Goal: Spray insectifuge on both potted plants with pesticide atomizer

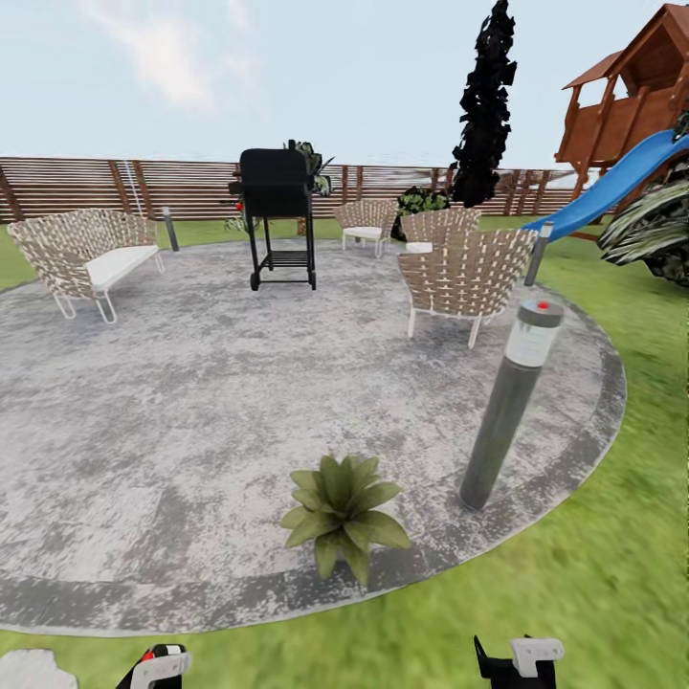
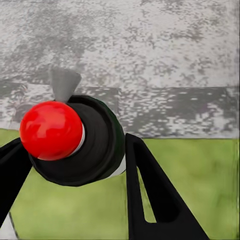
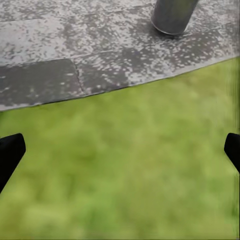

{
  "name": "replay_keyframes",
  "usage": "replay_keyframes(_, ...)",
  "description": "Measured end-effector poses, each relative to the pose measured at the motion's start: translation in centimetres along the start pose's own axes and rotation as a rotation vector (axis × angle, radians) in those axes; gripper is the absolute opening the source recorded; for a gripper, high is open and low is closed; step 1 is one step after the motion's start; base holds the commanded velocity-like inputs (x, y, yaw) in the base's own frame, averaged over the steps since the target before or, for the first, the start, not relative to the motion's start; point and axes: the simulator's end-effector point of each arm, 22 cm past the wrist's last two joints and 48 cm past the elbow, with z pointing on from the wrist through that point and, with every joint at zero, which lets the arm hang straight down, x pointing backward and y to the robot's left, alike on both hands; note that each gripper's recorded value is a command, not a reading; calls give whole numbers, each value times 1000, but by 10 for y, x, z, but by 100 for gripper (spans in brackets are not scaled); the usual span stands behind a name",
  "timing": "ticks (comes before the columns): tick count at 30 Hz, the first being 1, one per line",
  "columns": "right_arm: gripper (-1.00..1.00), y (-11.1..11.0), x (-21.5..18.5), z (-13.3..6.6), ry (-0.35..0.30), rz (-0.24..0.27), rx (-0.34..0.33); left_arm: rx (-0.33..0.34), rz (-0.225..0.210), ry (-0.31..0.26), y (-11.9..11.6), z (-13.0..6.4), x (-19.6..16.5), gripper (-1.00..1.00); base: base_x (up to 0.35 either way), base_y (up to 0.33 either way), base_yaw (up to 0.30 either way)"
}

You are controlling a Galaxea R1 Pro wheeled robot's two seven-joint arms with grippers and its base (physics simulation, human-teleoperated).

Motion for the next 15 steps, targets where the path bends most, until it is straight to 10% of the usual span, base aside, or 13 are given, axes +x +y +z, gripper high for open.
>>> replay_keyframes(10, 100, 13, -9, 4, -20, -55, -51, 44, 37, -15, -3, 6, -11, -100, 0, -7, 0)
replay_keyframes(15, 100, 50, -57, 15, -139, -215, -180, 299, 172, 0, -39, 0, -7, -100, 0, 0, 0)
